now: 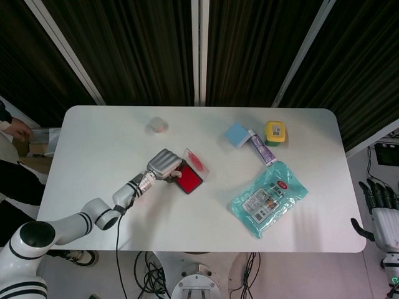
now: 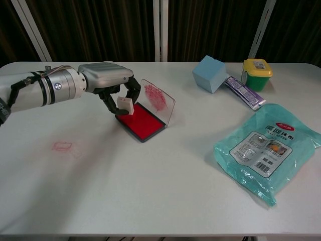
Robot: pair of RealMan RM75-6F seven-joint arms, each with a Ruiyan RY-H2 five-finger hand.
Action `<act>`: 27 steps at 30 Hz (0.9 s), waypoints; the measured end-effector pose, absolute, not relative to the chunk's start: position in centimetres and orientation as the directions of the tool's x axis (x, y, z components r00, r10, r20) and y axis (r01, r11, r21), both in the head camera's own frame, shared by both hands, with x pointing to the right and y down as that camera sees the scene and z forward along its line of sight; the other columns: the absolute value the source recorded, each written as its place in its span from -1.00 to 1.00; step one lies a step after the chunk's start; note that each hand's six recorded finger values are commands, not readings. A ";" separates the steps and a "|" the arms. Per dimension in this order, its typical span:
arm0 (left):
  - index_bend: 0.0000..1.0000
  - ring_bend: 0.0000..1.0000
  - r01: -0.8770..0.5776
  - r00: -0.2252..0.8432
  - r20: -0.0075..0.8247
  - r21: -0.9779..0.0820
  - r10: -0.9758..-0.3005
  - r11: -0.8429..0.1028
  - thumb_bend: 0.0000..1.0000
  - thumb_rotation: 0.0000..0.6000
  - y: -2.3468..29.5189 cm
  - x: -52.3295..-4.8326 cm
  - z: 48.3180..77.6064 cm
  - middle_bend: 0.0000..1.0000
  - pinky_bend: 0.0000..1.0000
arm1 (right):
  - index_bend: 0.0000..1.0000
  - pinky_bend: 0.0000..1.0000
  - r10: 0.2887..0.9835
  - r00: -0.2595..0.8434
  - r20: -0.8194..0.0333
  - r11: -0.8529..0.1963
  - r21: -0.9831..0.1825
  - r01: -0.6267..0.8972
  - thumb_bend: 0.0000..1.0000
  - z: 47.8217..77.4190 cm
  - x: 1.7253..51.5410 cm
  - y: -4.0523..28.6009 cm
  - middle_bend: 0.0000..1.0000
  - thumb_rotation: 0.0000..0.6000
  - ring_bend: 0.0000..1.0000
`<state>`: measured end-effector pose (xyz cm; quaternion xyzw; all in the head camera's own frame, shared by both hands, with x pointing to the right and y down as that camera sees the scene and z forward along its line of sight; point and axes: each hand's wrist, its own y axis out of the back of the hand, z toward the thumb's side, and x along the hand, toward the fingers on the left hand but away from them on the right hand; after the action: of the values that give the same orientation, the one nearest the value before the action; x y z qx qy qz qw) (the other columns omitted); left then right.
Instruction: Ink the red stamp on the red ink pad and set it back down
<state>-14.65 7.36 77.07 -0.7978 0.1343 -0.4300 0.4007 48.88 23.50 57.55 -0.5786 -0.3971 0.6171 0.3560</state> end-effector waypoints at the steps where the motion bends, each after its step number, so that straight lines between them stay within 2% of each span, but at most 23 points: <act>1: 0.20 1.00 0.130 0.594 0.579 -0.755 -0.559 -0.643 -0.19 1.00 7.3 -14.5 77.1 0.18 0.98 | -1.00 -1.00 0.899 -0.076 -0.432 -0.432 -0.902 0.020 -0.62 57.6 48.9 23.5 -1.00 1.00 -1.00; 27: 0.21 1.00 0.131 0.594 0.601 -0.728 -0.534 -0.673 -0.18 1.00 7.2 -11.7 78.8 0.19 0.98 | -1.00 -1.00 0.890 -0.084 -0.448 -0.448 -0.894 0.021 -0.62 58.0 49.1 23.4 -1.00 1.00 -1.00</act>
<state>-11.71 7.24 78.78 -0.8059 0.1250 -0.4326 0.3842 49.09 23.36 58.00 -0.5799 -0.3929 0.6227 0.3489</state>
